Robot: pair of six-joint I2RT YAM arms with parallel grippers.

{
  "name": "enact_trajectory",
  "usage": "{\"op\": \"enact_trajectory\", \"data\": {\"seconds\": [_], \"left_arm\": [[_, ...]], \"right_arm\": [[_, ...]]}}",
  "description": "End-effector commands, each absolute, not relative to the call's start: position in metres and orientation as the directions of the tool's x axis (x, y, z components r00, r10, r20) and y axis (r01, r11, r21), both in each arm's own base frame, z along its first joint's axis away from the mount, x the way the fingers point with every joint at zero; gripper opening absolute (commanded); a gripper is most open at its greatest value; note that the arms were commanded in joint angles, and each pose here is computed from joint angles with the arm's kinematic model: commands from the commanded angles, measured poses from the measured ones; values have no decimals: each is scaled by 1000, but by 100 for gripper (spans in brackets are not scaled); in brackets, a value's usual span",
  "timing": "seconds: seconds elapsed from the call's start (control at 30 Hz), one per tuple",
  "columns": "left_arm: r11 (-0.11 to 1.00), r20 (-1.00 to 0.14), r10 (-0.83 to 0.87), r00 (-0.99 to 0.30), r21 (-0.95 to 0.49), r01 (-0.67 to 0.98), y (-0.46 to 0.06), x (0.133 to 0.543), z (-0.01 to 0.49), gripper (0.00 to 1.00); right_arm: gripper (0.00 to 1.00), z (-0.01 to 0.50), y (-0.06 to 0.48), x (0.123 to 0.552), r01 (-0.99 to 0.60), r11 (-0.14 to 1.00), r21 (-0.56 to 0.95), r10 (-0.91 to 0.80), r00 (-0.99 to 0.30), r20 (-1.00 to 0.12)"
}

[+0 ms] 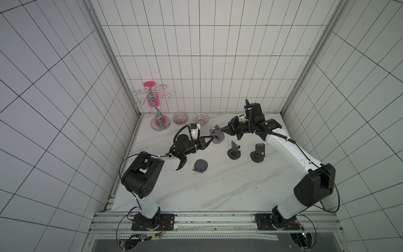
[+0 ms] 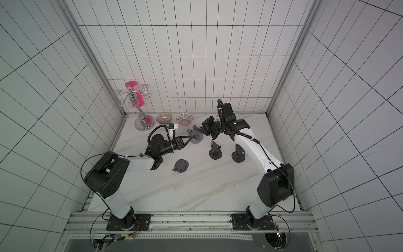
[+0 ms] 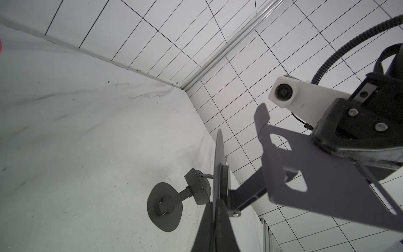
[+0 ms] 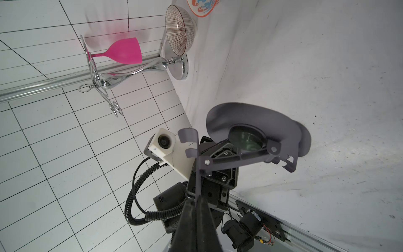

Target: Open the phone stand

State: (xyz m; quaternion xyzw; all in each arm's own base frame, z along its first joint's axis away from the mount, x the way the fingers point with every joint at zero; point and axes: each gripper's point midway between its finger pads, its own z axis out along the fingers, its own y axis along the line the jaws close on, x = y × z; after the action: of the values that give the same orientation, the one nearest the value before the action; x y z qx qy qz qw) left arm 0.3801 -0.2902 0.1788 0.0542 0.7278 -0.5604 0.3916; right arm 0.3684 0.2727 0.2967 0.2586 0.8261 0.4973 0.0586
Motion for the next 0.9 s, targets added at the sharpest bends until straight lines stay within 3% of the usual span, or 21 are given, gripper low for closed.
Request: {"op": "enact_trajectory", "data": {"seconds": [0.0,0.53,0.87], "left_arm": [[734,-231,-279,-932,-677,-52,-223,322,-31,0],[743,-189,-271,-944,-664,-80,-224,320,-49,0],[656,-294,-235,-926,-752,72,-243,329,5,0]], "right_arm": [[0,518,277,312,-222,59,973,292,-928,-230],[0,526,276,304,-222,64,973,276,-933,-231],[0,476,287,320,-90,30,996,274,-957,-95]]}}
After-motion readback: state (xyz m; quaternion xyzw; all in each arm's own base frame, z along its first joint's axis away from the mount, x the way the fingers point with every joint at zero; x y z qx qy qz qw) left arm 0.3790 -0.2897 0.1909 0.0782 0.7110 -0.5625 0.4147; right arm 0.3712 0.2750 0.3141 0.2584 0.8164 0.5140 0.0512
